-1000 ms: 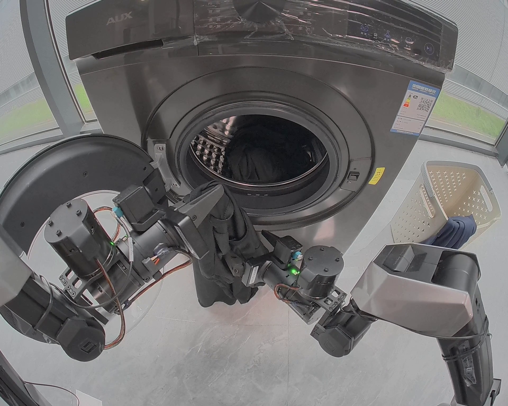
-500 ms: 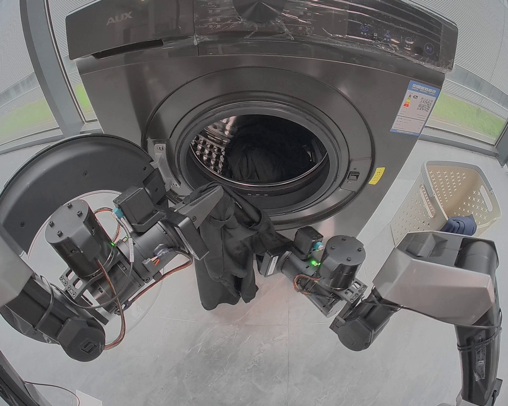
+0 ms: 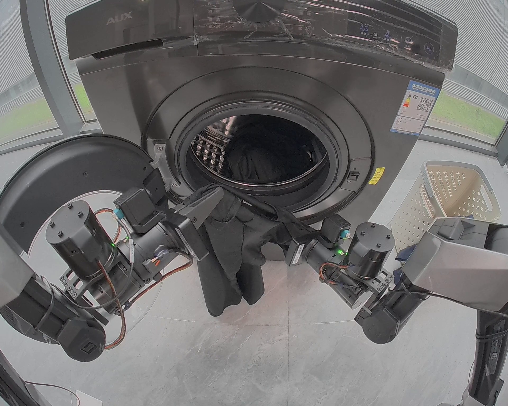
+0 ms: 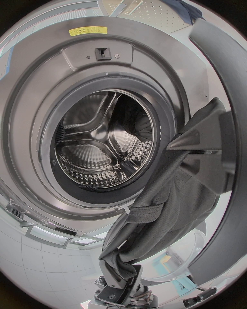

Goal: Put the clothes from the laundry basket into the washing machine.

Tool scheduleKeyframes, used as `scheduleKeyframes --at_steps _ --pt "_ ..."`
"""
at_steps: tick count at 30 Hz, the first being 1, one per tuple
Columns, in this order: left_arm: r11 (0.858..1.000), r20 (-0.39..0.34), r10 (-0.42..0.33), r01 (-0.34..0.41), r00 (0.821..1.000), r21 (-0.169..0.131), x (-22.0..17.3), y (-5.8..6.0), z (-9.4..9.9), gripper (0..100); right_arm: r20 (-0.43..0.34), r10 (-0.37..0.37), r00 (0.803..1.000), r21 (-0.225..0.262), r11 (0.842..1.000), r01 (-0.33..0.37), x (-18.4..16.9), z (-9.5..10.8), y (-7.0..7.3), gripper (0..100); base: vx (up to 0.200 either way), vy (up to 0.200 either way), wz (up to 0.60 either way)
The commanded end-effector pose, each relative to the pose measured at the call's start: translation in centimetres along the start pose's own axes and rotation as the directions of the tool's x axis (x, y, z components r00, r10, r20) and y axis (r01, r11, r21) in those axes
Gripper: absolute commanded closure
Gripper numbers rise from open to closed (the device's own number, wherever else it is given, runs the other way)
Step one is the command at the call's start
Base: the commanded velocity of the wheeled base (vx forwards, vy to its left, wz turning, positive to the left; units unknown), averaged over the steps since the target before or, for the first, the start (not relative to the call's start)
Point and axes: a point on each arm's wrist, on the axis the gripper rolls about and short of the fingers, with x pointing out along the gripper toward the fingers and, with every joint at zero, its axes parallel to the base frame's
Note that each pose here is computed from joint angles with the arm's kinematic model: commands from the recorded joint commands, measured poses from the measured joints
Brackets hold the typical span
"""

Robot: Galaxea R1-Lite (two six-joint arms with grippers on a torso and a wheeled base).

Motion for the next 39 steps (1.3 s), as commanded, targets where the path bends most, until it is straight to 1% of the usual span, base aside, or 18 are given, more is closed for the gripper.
scheduleKeyframes --at_steps 1,2,5,17,20,21,23,25,28,30,35,39 --pt "1.000 0.010 -0.003 0.003 1.000 0.001 0.0 -0.1 0.2 100 -0.021 0.019 1.000 0.005 1.000 -0.019 -0.3 -0.5 0.8 100 0.000 0.000 0.00" --pt "1.000 0.010 -0.003 0.003 1.000 0.001 0.0 -0.1 0.2 100 -0.021 0.021 1.000 0.005 1.000 -0.021 -0.3 -0.6 0.8 0 0.000 0.000 0.00" --pt "1.000 0.018 -0.005 0.005 1.000 0.003 0.0 -0.1 0.3 100 -0.027 0.023 0.999 0.008 1.000 -0.023 -0.2 -1.0 0.9 0 0.000 0.000 0.00" --pt "1.000 0.024 -0.010 0.010 1.000 0.003 0.0 -0.2 0.4 100 -0.034 0.021 0.999 0.007 1.000 -0.020 -0.3 -1.1 0.9 0 0.000 0.000 0.00" --pt "1.000 0.024 -0.010 0.010 1.000 0.003 0.0 -0.2 0.4 100 -0.043 0.027 0.999 0.006 1.000 -0.027 -0.4 -1.3 1.2 0 0.000 0.000 0.00" --pt "1.000 0.026 -0.010 0.010 1.000 0.003 0.0 -0.2 0.4 100 -0.051 0.032 0.998 0.008 0.999 -0.031 -0.6 -1.5 1.4 0 0.000 0.000 0.00" --pt "1.000 0.032 -0.010 0.010 0.999 0.005 0.1 -0.2 0.5 100 -0.097 0.032 0.995 0.004 0.999 -0.032 -1.2 -2.6 1.5 0 0.000 0.000 0.00" --pt "1.000 0.033 -0.011 0.011 0.999 0.003 0.1 -0.2 0.5 100 -0.161 0.037 0.986 -0.001 0.999 -0.038 -2.3 -3.9 1.7 0 0.000 0.000 0.00" --pt "1.000 0.035 -0.011 0.011 0.999 0.004 0.1 -0.2 0.5 100 -0.236 0.044 0.971 -0.005 0.999 -0.047 -3.6 -5.5 2.0 0 0.000 0.000 0.00" --pt "1.000 0.033 -0.011 0.011 0.999 0.003 0.1 -0.2 0.5 100 -0.257 0.045 0.965 -0.007 0.999 -0.048 -4.1 -5.9 2.0 0 0.000 0.000 0.00" --pt "1.000 0.033 -0.012 0.012 0.999 0.005 0.1 -0.2 0.5 100 -0.238 0.036 0.971 -0.008 0.999 -0.039 -3.9 -5.2 1.7 0 0.000 0.000 0.00" --pt "1.000 0.031 -0.013 0.013 0.999 0.005 0.1 -0.2 0.5 100 -0.195 0.033 0.980 -0.007 0.999 -0.035 -3.7 -3.7 1.5 0 0.000 0.000 0.00"
